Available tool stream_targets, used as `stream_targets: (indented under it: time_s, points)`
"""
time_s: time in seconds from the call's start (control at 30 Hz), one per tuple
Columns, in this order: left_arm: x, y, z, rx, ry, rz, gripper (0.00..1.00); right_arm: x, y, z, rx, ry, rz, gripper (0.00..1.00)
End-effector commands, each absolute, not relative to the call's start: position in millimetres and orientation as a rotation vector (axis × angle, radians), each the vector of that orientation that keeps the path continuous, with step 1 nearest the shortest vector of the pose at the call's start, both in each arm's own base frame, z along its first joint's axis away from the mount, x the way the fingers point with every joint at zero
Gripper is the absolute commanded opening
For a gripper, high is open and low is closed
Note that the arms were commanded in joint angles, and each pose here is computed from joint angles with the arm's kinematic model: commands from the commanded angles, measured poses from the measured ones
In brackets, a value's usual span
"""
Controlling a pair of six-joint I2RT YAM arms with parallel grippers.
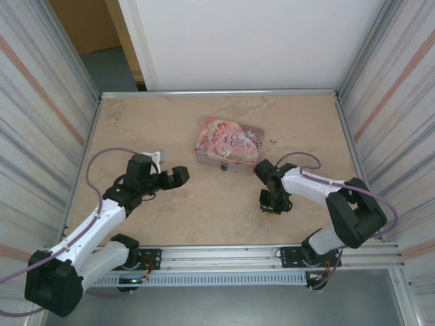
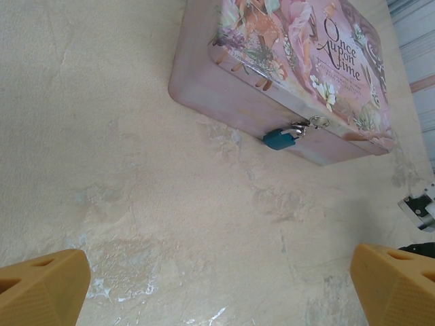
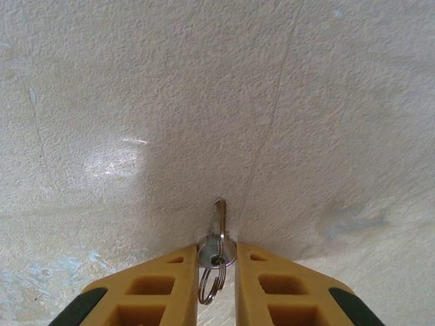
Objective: Unlock the padlock with the key
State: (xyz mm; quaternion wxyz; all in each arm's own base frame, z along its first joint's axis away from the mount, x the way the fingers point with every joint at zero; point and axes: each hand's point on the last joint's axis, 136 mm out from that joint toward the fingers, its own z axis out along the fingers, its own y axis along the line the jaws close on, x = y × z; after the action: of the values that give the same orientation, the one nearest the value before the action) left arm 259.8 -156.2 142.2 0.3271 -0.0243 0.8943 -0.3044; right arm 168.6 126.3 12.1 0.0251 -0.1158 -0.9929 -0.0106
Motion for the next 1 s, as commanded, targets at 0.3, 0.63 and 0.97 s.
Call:
stream_targets:
  time_s: [0.3, 0.63, 0.97]
  points:
    - [265, -155, 162, -0.043, 2.301, -0.769, 0.99, 151, 114, 4, -0.394, -3.042, 0.024, 0.01]
    - [264, -152, 169, -0.054, 2.284, -0.76, 0.99, 153, 113, 12, -0.381, -3.072, 0.006, 0.0]
    - [264, -151, 174, -0.072, 2.273, -0.768, 0.99, 162, 115, 28, -0.333, -3.138, -0.036, 0.0]
